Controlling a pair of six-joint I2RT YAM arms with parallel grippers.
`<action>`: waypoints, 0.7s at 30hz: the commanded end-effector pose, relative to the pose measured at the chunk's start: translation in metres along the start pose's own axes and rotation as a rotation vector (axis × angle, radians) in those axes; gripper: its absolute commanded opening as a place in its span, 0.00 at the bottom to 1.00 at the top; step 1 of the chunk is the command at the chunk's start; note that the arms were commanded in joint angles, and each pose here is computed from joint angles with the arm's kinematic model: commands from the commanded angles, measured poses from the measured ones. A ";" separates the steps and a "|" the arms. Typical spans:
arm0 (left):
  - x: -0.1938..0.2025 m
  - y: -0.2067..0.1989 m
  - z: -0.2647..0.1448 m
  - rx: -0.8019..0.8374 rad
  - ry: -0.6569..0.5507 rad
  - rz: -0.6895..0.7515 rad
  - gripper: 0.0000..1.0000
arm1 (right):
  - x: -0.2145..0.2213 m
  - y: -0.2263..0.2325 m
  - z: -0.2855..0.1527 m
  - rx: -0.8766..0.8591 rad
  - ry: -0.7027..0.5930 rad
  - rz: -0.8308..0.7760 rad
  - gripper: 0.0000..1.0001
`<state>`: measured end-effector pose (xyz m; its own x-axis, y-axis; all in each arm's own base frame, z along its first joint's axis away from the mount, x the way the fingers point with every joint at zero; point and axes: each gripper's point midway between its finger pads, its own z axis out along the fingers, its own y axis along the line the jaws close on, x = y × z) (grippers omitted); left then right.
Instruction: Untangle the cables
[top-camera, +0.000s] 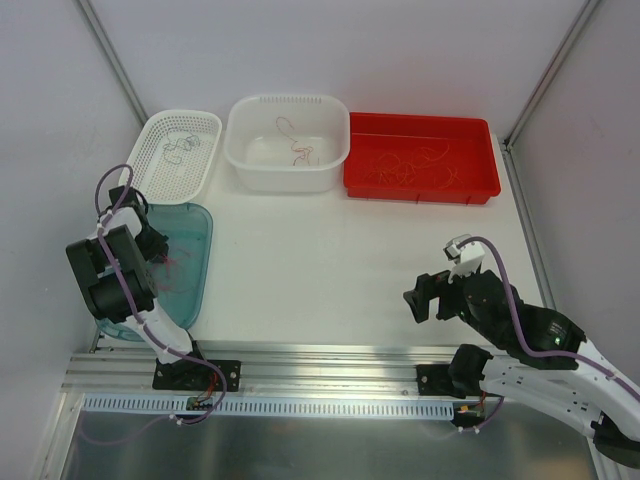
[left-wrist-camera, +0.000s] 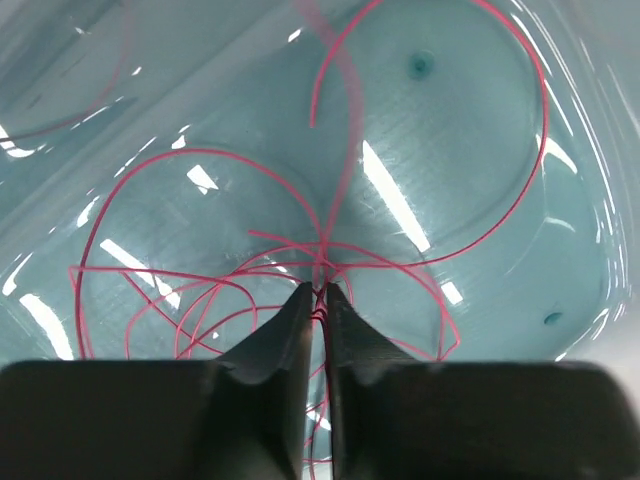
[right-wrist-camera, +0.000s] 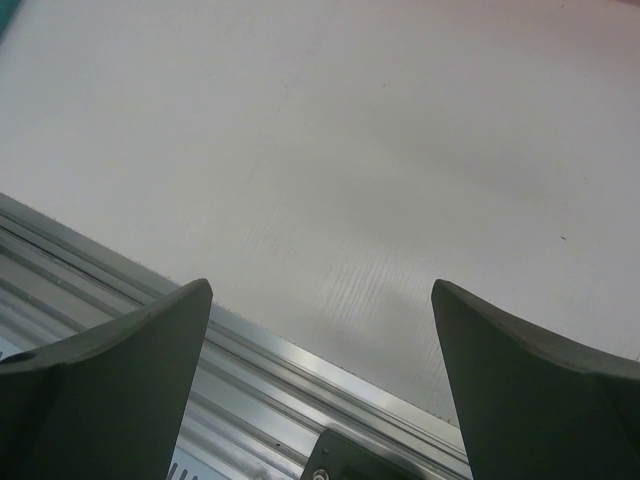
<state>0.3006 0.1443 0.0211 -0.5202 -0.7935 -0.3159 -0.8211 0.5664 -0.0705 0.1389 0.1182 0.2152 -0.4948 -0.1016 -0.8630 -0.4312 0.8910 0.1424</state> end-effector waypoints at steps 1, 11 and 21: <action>0.000 -0.012 -0.009 0.026 0.012 0.030 0.08 | -0.013 0.005 -0.004 -0.018 -0.034 0.024 0.97; 0.023 -0.030 -0.031 0.052 0.037 0.108 0.06 | -0.017 0.006 -0.002 -0.015 -0.032 0.008 0.97; 0.020 -0.016 -0.067 0.044 -0.030 0.116 0.54 | -0.024 0.006 -0.007 -0.020 -0.047 0.001 0.97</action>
<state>0.3000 0.1013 0.0571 -0.6141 -0.7224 -0.3180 -0.7410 0.6664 -0.0829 0.1410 0.1209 0.2178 -0.4953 -0.1135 -0.8613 -0.4338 0.8913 0.1320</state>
